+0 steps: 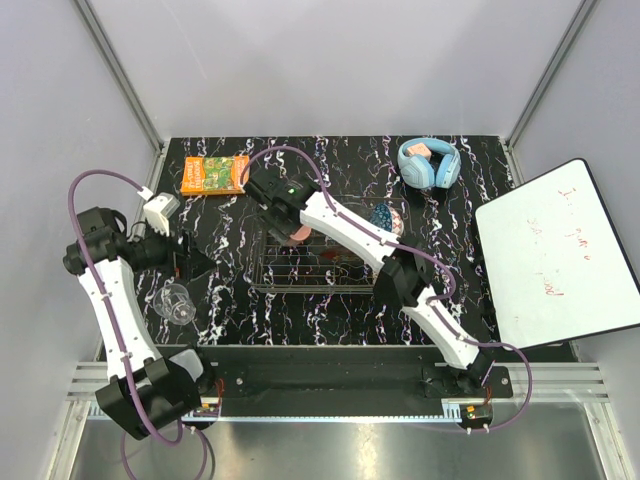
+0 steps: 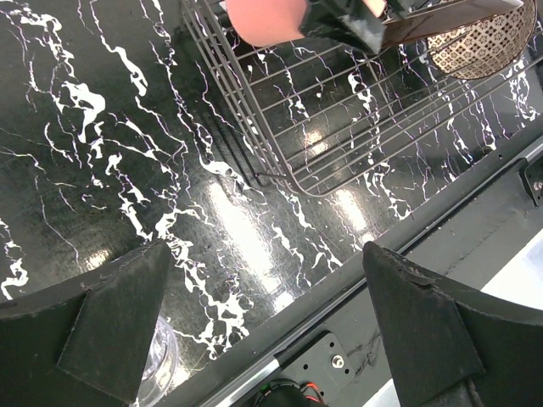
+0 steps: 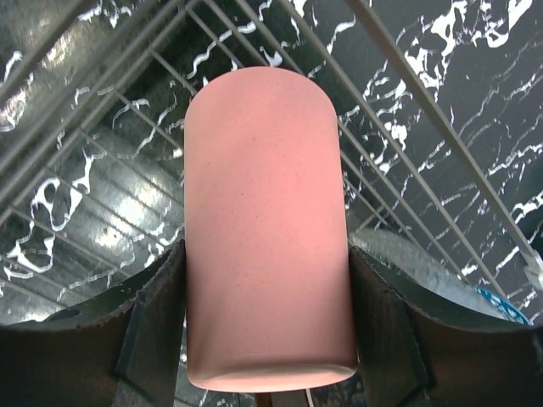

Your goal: Load the mixed dishes into the dish rack

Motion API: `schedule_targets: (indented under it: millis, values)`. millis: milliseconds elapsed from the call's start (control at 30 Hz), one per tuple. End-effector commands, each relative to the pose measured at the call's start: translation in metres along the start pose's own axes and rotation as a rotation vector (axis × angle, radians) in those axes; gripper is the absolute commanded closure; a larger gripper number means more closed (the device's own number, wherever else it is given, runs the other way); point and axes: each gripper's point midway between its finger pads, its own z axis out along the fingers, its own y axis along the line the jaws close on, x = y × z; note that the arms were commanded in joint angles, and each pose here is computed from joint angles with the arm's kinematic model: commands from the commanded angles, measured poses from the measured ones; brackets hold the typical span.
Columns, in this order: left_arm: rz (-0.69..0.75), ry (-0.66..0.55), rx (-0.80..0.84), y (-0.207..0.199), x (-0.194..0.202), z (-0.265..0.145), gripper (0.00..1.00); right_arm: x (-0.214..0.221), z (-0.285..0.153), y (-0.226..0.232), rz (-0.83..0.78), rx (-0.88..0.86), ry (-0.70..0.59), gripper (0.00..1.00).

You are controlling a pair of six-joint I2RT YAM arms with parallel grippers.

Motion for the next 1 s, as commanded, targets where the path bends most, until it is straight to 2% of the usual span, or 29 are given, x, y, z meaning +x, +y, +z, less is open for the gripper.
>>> schedule_targets:
  millis: [0, 267, 967]
  values:
    - [0.035, -0.025, 0.011, -0.001, -0.003, 0.001, 0.01, -0.015, -0.063, 0.000, 0.008, -0.054, -0.090, 1.00]
    - [0.026, -0.037, 0.027, -0.003, -0.004, 0.002, 0.01, -0.007, -0.071, 0.009, 0.001, -0.094, -0.073, 1.00]
    - [0.044, -0.030, 0.024, -0.004, 0.001, 0.002, 0.01, 0.022, -0.012, 0.027, -0.037, -0.119, 0.066, 1.00]
